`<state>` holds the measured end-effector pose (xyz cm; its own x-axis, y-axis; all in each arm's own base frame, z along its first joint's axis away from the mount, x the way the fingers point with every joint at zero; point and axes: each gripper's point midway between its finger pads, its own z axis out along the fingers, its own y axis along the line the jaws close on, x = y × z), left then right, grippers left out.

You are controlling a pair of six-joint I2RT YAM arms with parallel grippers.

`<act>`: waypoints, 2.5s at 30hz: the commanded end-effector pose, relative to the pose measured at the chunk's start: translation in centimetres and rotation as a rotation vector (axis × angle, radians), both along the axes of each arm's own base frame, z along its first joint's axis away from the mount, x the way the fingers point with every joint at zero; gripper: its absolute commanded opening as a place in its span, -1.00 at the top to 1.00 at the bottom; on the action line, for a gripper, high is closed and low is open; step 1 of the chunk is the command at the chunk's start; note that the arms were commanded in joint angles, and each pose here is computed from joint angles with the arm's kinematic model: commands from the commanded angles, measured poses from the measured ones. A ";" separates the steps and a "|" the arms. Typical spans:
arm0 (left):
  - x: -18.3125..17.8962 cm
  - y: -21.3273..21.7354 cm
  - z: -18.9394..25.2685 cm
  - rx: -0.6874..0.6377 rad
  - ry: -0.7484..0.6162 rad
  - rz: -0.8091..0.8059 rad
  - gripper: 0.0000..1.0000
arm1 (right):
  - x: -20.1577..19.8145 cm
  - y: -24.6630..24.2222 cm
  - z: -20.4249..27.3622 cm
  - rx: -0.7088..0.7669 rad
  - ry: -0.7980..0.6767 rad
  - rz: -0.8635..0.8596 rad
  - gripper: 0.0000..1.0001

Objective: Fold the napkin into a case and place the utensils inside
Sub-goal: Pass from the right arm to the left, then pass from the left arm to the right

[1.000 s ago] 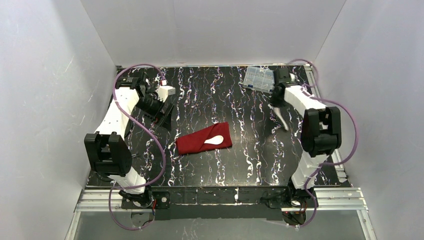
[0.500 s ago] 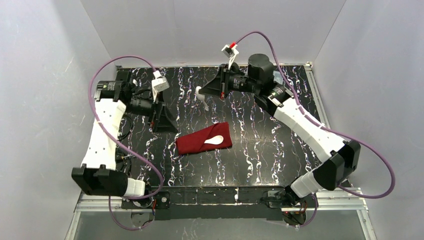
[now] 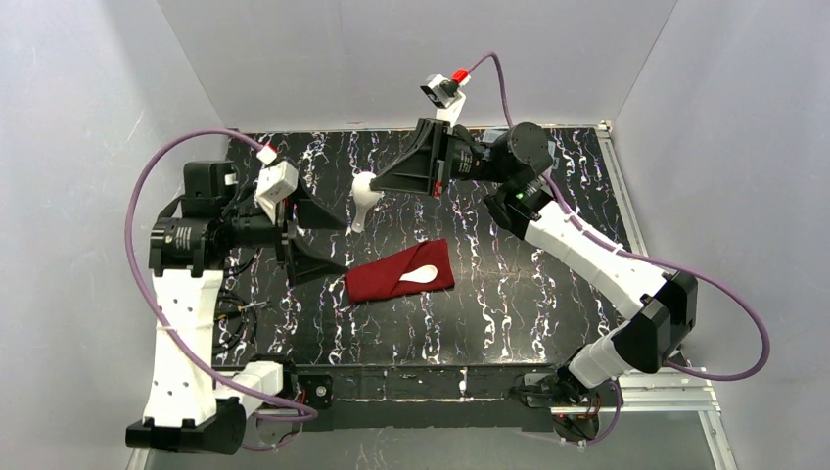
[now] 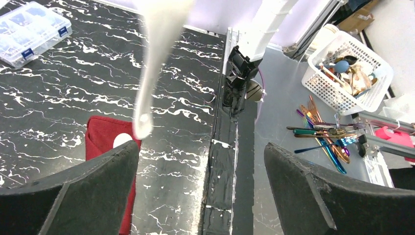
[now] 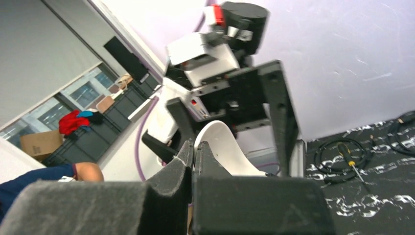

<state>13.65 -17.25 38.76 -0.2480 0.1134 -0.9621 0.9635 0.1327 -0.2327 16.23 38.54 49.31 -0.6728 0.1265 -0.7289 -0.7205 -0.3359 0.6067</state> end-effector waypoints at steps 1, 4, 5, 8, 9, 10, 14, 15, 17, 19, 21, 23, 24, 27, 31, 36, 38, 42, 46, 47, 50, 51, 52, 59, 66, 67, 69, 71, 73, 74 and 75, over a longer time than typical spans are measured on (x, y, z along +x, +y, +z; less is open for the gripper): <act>2.0 -0.1 -0.7 -0.013 0.048 0.002 -0.96 | -2.0 -1.0 2.4 0.095 -0.028 0.076 0.97; 2.5 -0.1 -1.0 -0.007 0.058 0.005 -0.89 | -2.4 -0.6 2.5 0.091 -0.025 0.097 0.97; 2.6 -0.1 -1.1 -0.006 0.060 0.006 -0.88 | -2.6 -0.3 2.3 0.085 -0.022 0.109 0.97; 2.8 -0.2 -0.7 -0.018 0.063 -0.005 -0.80 | -2.8 0.4 2.1 0.076 -0.015 0.126 0.97; 2.9 -0.2 -0.5 -0.026 0.064 -0.010 -0.78 | -2.9 0.6 2.1 0.076 -0.013 0.128 0.97; 2.8 -0.3 -0.3 -0.035 0.064 -0.019 -0.72 | -2.8 0.8 1.9 0.074 -0.009 0.129 0.97; 2.4 -0.4 0.0 -0.052 0.063 -0.039 -0.32 | -2.2 1.4 1.8 0.086 -0.005 0.111 0.97; 2.4 -0.5 0.0 -0.052 0.064 -0.041 -0.22 | -2.1 1.5 1.8 0.091 -0.003 0.108 0.97; 2.1 -0.4 -0.3 -0.049 0.060 -0.039 0.03 | -2.2 1.5 2.3 0.117 -0.013 0.108 0.97; 1.8 -0.4 -0.6 -0.042 0.043 -0.036 0.36 | -2.3 1.6 2.4 0.130 -0.010 0.122 0.97; 1.8 -0.3 -1.0 -0.025 0.029 -0.023 0.71 | -2.5 1.8 2.4 0.135 -0.006 0.137 0.97; 1.8 -0.3 -1.1 -0.017 0.023 -0.018 0.80 | -2.7 1.9 2.3 0.142 -0.003 0.150 0.97; 1.7 -0.3 -1.1 -0.018 0.023 -0.019 0.73 | -2.8 1.9 2.3 0.148 -0.001 0.153 0.97; 1.4 -0.4 -1.1 -0.023 0.021 -0.034 0.68 | -2.9 2.1 2.2 0.155 0.002 0.161 0.97; 1.3 -0.6 -1.4 -0.012 0.014 -0.043 1.00 | -2.6 2.5 1.7 0.141 0.016 0.158 0.79; 4.3 0.8 -5.0 0.169 -0.116 0.065 1.00 | 0.5 2.9 -1.1 0.000 0.026 0.036 -0.29; 7.0 2.5 -7.2 0.308 -0.200 0.148 1.00 | 2.9 2.3 -2.6 -0.083 0.046 -0.063 -0.45; 12.9 6.6 -9.9 0.565 -0.421 0.344 1.00 | 7.8 0.8 -7.9 -0.349 0.171 -0.294 -0.73; 16.5 9.1 -10.6 0.790 -0.677 0.430 1.00 | 10.8 -0.5 -13.0 -0.584 0.292 -0.477 -0.75; 17.2 9.4 -10.0 0.839 -0.779 0.450 1.00 | 11.1 -0.6 -13.7 -0.598 0.328 -0.497 -0.75; 19.0 9.4 -9.5 0.970 -1.120 0.482 1.00 | 11.3 -0.4 -15.5 -0.609 0.428 -0.518 -0.74; 19.4 8.8 -9.3 0.994 -1.240 0.484 1.00 | 11.3 -0.2 -16.1 -0.608 0.455 -0.516 -0.72; 19.7 8.3 -8.4 1.009 -1.377 0.494 1.00 | 11.2 0.0 -16.6 -0.601 0.484 -0.513 -0.69; 20.1 5.6 -6.2 1.085 -1.818 0.442 1.00 | 10.7 2.1 -19.4 -0.637 0.553 -0.505 -0.54; 19.4 4.8 -5.5 1.103 -1.947 0.417 1.00 | 11.5 3.4 -20.8 -0.578 0.637 -0.499 -0.28; 19.4 4.8 -5.3 1.107 -1.958 0.420 1.00 | 11.6 3.6 -20.9 -0.572 0.645 -0.498 -0.25; 19.3 4.7 -5.3 1.110 -1.981 0.416 1.00 | 11.7 3.9 -21.1 -0.562 0.665 -0.495 -0.21; 19.3 4.6 -5.4 1.110 -1.991 0.408 1.00 | 11.9 4.3 -20.6 -0.521 0.675 -0.483 -0.16; 19.5 4.7 -5.6 1.124 -1.986 0.407 1.00 | 12.0 4.6 -20.3 -0.505 0.682 -0.476 -0.06; 19.6 4.8 -5.7 1.132 -1.980 0.411 1.00 | 11.8 4.7 -20.2 -0.503 0.684 -0.471 -0.01; 19.8 4.8 -5.8 1.139 -1.977 0.409 1.00 | 11.8 4.8 -20.2 -0.499 0.688 -0.466 0.05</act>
